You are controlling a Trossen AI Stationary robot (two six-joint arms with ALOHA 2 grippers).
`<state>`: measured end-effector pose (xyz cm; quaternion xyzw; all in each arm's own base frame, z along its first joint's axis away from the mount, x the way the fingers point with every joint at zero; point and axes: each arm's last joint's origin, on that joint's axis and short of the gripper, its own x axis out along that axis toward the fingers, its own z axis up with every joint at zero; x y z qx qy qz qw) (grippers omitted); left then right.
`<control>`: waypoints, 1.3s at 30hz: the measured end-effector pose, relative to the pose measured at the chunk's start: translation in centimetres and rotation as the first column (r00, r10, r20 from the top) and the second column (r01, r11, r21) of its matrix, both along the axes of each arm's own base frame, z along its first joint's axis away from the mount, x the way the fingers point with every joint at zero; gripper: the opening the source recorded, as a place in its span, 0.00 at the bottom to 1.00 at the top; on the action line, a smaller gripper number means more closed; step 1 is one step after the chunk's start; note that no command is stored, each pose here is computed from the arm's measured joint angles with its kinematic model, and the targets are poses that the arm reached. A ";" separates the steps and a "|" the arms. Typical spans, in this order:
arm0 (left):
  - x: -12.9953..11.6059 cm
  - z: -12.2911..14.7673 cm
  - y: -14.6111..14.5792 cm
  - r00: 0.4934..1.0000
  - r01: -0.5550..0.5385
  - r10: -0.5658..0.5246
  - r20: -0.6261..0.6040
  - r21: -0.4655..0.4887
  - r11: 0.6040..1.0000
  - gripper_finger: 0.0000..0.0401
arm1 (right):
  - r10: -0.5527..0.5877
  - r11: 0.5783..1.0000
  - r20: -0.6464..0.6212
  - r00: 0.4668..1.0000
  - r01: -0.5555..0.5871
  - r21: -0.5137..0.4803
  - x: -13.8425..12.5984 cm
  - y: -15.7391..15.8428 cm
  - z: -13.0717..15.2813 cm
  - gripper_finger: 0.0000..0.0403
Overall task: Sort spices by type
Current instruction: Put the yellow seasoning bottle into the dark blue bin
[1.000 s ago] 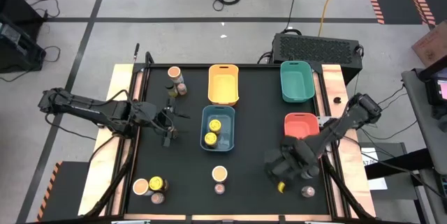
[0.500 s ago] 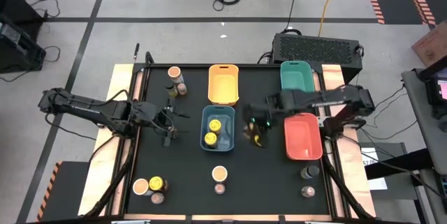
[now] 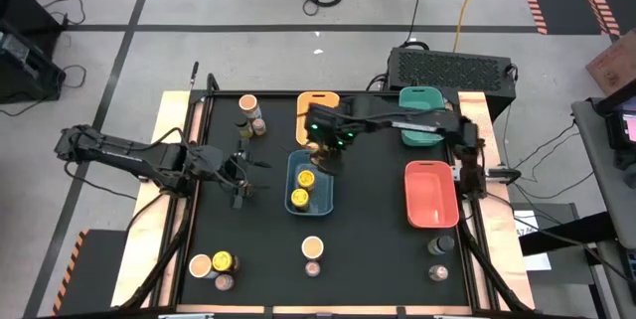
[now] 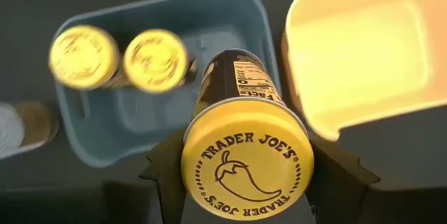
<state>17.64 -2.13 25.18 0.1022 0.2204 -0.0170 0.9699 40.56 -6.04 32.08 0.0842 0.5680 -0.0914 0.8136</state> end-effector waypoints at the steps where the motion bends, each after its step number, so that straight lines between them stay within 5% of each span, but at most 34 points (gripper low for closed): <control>1: 0.0 0.0 0.0 1.000 0.000 0.000 0.000 0.001 1.000 0.66 | 0.005 1.000 -0.006 1.000 -0.005 -0.002 0.5 -0.4 -0.4 0.53; 17: -0.1 -0.1 0.0 1.000 0.011 -0.010 -0.016 0.025 1.000 0.66 | 0.118 0.993 -0.112 0.987 -0.114 0.042 5.2 -1.7 -7.6 0.53; 39: -0.1 -0.2 0.1 1.000 0.001 -0.001 -0.020 0.022 1.000 0.66 | 0.066 0.997 -0.023 0.998 -0.065 0.042 6.2 -1.5 -7.6 0.67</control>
